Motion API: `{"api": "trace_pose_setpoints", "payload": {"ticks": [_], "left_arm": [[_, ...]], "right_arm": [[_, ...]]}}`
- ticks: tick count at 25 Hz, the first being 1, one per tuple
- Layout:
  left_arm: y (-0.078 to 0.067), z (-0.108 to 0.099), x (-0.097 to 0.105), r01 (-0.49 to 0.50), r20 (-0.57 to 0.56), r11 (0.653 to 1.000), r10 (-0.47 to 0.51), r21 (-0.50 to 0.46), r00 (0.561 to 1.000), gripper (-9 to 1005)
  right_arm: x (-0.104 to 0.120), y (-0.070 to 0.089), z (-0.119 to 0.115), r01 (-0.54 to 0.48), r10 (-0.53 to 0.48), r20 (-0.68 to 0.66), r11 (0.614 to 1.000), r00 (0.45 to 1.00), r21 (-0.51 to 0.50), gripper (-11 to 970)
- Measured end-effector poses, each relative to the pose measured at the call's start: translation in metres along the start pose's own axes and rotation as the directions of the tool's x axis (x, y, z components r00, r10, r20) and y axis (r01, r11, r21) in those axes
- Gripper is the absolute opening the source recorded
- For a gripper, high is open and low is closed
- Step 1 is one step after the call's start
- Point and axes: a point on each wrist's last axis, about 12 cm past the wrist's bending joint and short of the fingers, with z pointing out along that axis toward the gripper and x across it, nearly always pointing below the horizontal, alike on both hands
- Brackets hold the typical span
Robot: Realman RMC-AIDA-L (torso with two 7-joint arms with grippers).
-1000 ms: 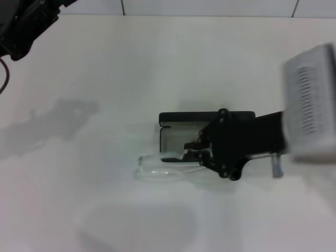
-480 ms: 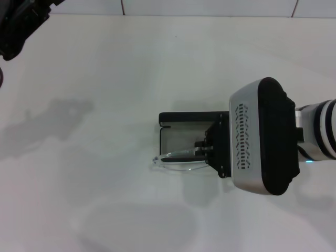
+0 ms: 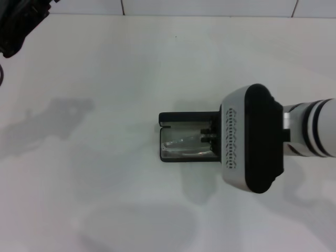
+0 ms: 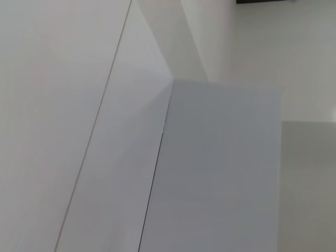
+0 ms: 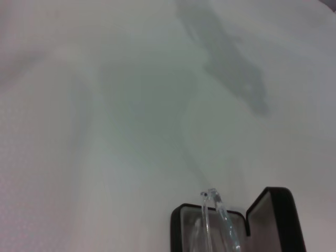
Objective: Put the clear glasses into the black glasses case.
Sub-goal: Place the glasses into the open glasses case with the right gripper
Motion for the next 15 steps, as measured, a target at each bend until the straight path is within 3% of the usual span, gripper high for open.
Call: {"api": "trace_pose_setpoints", "payload": {"ticks": [15], "left_arm": [[0.000, -0.004, 0.000, -0.012, 0.008, 1.000, 0.012, -0.023, 1.000, 117]], "right_arm": [[0.004, 0.012, 0.023, 0.060, -0.059, -0.007, 0.997, 0.998, 0.046, 74]]}}
